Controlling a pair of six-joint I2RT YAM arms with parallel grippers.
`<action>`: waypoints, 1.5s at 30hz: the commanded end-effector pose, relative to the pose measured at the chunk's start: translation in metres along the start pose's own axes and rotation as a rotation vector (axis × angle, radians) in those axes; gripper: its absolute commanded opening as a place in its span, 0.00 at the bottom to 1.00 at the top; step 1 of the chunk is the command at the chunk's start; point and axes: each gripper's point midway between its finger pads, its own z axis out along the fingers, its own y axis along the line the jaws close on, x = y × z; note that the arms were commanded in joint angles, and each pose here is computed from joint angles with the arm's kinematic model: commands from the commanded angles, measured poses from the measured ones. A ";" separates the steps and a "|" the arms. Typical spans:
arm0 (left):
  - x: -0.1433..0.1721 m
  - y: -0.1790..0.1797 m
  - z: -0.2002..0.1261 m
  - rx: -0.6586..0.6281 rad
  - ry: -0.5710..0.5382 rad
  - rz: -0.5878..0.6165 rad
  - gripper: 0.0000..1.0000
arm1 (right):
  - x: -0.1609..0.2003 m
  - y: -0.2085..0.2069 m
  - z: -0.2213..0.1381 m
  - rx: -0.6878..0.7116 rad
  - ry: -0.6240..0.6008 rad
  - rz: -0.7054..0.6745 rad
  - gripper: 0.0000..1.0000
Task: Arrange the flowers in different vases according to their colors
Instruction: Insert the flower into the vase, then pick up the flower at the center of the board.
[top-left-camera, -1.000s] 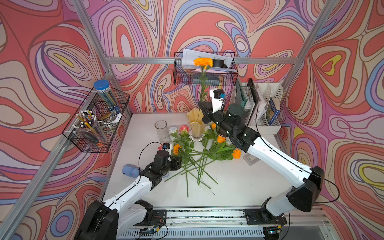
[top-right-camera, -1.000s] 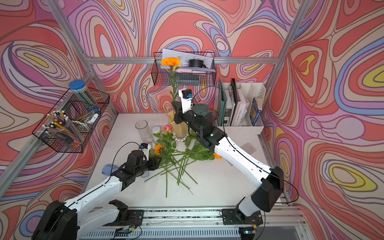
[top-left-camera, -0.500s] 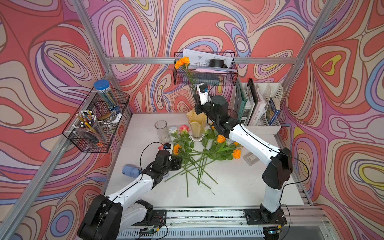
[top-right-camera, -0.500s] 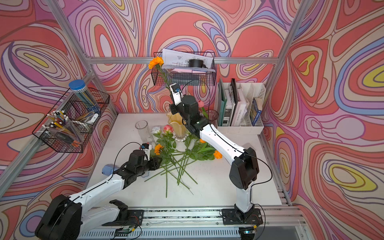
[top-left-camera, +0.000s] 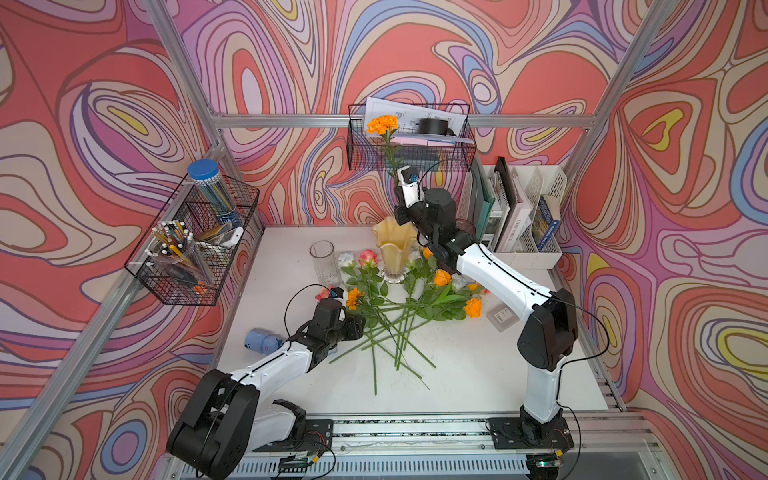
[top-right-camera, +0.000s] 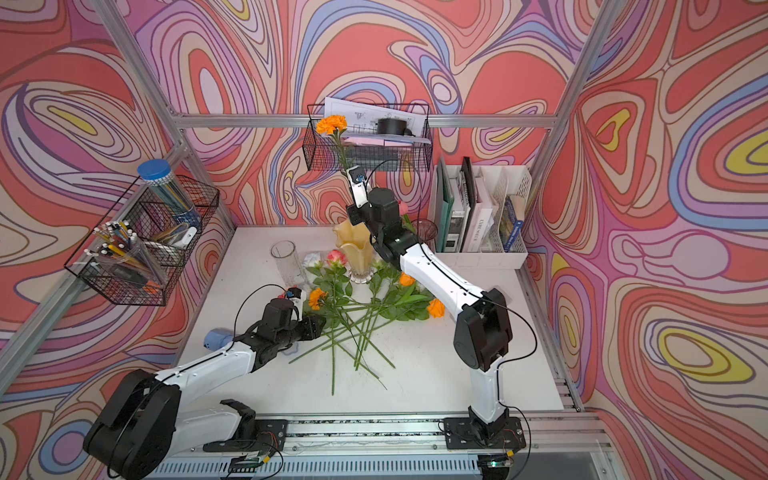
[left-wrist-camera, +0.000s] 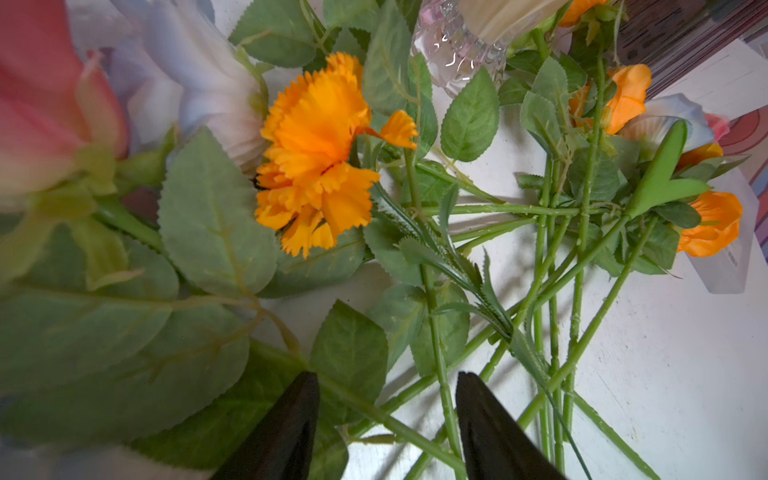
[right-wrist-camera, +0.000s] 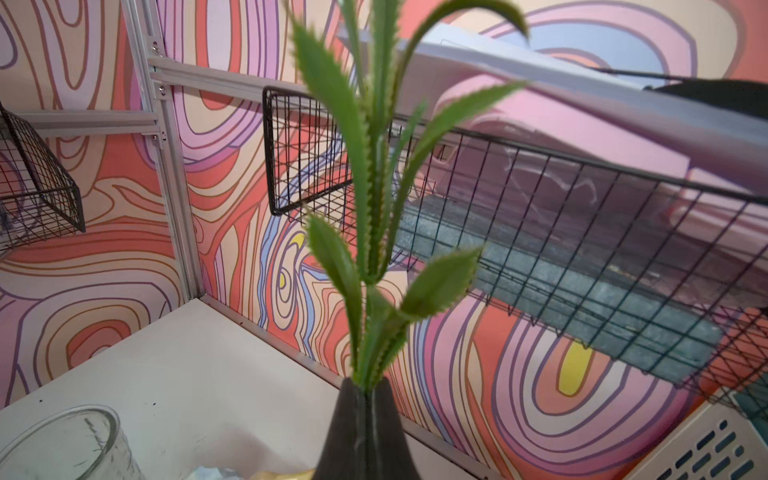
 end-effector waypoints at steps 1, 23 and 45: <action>-0.013 -0.006 0.001 0.023 -0.031 0.021 0.59 | 0.019 0.002 -0.001 -0.016 0.033 0.044 0.00; -0.029 -0.003 -0.032 0.007 -0.138 -0.009 0.60 | 0.041 0.050 -0.146 -0.360 0.311 0.254 0.73; -0.011 0.013 -0.034 -0.040 -0.135 -0.026 0.60 | 0.270 0.183 -0.222 -0.603 0.915 0.324 0.62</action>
